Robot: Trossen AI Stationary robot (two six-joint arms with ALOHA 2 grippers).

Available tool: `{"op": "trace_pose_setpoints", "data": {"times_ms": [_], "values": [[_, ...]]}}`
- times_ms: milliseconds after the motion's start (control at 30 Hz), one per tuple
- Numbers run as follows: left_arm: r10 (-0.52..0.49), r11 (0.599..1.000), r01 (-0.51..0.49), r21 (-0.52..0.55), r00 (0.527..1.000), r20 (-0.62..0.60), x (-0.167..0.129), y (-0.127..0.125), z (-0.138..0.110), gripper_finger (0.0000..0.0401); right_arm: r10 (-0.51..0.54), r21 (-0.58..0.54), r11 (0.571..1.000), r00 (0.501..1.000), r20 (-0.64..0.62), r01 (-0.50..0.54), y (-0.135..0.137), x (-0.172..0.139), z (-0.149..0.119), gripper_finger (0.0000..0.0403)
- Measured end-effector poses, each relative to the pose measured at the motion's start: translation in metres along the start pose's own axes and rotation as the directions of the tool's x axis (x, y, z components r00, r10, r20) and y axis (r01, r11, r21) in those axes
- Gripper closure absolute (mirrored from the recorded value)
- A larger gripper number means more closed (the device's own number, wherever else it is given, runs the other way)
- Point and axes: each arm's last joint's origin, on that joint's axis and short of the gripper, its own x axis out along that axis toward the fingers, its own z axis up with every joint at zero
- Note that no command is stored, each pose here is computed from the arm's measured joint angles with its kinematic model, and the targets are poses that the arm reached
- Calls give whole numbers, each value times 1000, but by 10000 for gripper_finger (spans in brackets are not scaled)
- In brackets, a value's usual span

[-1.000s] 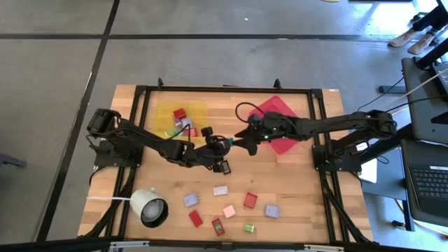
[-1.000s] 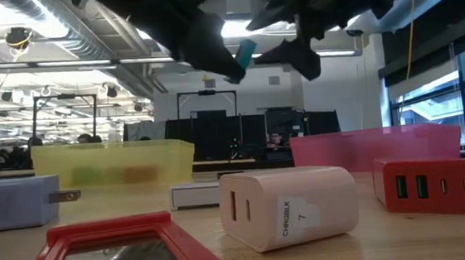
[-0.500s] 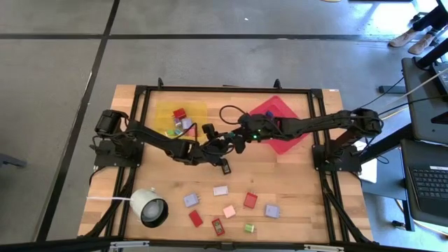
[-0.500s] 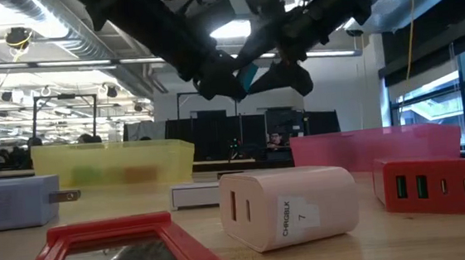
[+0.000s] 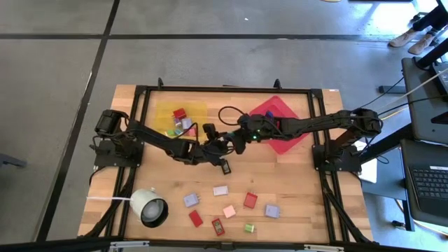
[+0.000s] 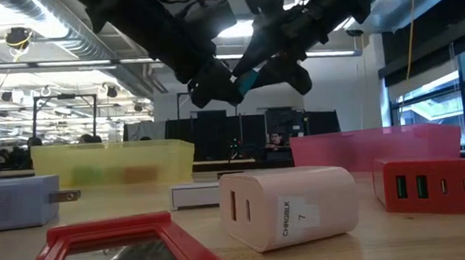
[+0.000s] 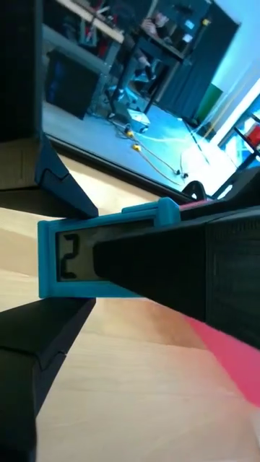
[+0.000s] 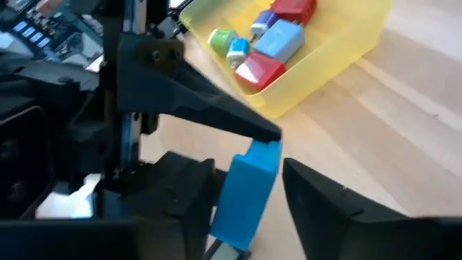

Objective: Pick & Place Office items
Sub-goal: Put the light blue digital clock into the pink bin

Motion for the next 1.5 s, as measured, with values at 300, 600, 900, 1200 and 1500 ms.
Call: {"op": "trace_pose_setpoints", "data": {"times_ms": [300, 600, 900, 1200, 1500], "values": [[42, 986, -41, 163, 999, 1, -1, 1, 1, 240, 7, 15, 1000, 1000, -25, -6, -1, 0, -1, 330], [56, 980, -56, 193, 998, 7, -1, 2, 2, 237, 0, 19, 1000, 1000, -19, 1, -1, 0, -1, 332], [22, 983, -27, 183, 999, 28, -3, -1, 4, 181, 35, 3, 999, 999, -36, -35, 1, 0, -2, 337], [58, 997, -59, 53, 998, 14, -4, -1, 3, 150, -26, -18, 1000, 996, -84, 25, -18, -6, 5, 337], [60, 995, -60, -74, 998, 2, -4, -1, 2, 157, -182, -33, 983, 975, -126, 179, -49, -28, 17, 337]]}}
